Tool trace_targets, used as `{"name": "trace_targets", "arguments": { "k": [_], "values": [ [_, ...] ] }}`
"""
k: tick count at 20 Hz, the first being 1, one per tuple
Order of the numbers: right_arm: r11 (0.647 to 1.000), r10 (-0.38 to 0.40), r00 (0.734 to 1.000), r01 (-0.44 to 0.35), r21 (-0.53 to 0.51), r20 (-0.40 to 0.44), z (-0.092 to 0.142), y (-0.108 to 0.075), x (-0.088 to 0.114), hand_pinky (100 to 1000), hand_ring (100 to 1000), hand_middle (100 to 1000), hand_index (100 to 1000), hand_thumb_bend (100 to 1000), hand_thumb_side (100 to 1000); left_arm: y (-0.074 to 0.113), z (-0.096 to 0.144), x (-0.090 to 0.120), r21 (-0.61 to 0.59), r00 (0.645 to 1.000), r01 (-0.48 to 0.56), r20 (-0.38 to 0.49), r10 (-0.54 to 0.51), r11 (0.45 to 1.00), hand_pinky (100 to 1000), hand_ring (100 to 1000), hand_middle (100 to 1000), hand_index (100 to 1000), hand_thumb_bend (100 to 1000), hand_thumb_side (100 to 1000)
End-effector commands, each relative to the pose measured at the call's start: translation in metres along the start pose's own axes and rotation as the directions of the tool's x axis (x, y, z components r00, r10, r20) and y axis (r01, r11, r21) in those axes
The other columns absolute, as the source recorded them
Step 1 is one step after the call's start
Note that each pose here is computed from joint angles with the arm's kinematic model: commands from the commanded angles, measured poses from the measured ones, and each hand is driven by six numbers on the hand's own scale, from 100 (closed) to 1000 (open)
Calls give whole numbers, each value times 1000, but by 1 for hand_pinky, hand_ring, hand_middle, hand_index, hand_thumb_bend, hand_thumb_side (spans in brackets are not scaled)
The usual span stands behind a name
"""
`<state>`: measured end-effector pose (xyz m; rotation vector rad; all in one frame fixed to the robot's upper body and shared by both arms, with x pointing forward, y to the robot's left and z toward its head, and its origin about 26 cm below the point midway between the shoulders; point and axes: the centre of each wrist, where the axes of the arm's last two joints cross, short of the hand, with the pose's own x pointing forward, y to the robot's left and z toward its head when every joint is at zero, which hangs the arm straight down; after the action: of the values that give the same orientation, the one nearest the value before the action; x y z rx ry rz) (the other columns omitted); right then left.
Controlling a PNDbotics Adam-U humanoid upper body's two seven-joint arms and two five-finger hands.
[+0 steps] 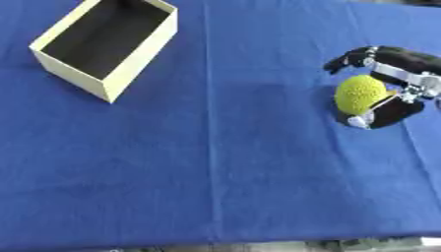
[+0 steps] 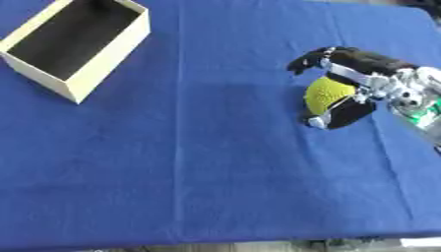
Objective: Pick up objects on the table and place them in the box.
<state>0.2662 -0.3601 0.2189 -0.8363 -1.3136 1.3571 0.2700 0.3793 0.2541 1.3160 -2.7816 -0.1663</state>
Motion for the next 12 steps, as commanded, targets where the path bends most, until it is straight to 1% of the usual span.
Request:
{"name": "trace_targets", "arguments": {
  "k": [1,6,8,12],
  "values": [
    [1000,8,1000,-9,-26,-24,3,-8,1,896,904,797,922,425,100,5,-9,1,-1,999,9,39,-9,1000,783,639,663,687,464,328],
    [999,6,998,-9,-53,-60,5,-12,-1,901,909,816,943,452,100,5,-9,1,-3,999,10,35,-10,1000,783,638,663,687,461,328],
    [998,16,996,-21,-66,-85,6,-14,-2,903,913,826,945,471,100,5,-9,1,-3,999,11,34,-11,1000,783,638,662,687,461,328],
    [995,21,991,-34,-93,-133,7,-18,-3,904,916,837,945,476,100,6,-8,1,-3,999,14,32,-14,1000,782,638,662,686,461,327]
  ]
}}
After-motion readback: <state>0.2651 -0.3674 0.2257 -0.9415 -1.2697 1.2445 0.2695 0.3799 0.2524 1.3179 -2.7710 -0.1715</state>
